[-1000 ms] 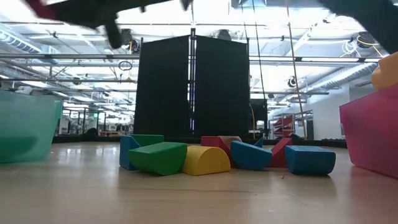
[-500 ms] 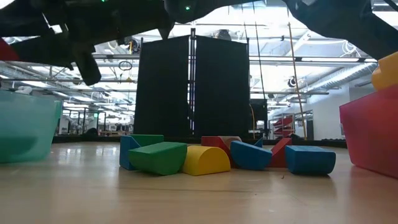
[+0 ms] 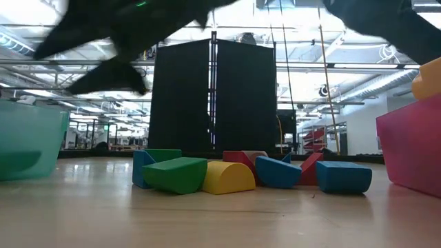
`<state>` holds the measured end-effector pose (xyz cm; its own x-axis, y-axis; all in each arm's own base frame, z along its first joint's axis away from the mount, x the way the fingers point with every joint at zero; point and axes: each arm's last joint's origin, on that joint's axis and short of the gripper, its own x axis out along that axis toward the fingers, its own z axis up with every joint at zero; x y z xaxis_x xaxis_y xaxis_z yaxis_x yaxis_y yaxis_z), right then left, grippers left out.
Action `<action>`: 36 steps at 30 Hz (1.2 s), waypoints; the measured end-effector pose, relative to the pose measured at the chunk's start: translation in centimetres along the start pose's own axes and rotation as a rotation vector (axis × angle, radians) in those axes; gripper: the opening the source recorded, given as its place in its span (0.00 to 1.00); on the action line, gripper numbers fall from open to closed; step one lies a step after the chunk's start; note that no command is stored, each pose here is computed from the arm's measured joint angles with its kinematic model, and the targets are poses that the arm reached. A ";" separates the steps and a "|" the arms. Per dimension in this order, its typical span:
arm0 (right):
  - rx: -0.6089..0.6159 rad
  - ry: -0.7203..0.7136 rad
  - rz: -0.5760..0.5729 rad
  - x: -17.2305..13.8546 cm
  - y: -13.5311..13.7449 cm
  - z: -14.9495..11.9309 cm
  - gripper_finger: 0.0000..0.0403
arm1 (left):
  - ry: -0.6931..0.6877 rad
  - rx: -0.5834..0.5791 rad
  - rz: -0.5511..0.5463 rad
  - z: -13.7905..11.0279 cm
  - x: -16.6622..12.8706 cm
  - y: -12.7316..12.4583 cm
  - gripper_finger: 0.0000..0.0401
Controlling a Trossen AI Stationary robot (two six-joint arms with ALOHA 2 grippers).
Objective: Sort blocks by size
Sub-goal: Put the 1-stud yellow game piece into the blue bin
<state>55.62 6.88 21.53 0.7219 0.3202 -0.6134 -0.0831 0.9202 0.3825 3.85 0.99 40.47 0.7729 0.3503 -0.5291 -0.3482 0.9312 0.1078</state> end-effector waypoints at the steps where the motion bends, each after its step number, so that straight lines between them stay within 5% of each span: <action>1: -0.009 0.043 -0.022 -1.4 0.1 0.3 0.70 | 0.000 0.000 0.000 0.0 0.0 0.0 0.47; 8: -0.089 0.581 -0.395 -8.8 0.4 -2.8 0.67 | 0.000 -0.008 -0.001 0.0 0.0 0.0 0.47; 12: -0.061 0.704 -0.432 -10.2 0.1 -4.3 0.67 | 0.000 -0.019 -0.003 0.0 0.0 0.0 0.47; 18: 0.109 0.601 -0.521 -14.1 -0.5 -8.5 0.67 | 0.022 -0.023 -0.003 -0.3 0.0 0.0 0.47; 22: 0.446 0.322 -0.612 -16.9 -1.6 -12.8 0.67 | 0.040 0.001 0.000 -0.4 0.0 0.1 0.47; 27: 0.790 0.031 -0.544 -15.7 -2.9 -15.7 0.67 | 0.038 0.001 0.001 -0.4 0.0 0.1 0.47; 36: 0.840 0.042 -0.552 -12.4 -3.4 -14.8 0.67 | 0.036 0.008 0.005 -0.4 -0.1 0.1 0.47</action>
<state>36.81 3.09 17.61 0.4866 -0.0808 -0.8699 0.7792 0.4904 0.3904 3.57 0.99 40.16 0.7516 0.3510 -0.5585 -0.3472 0.9304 0.1174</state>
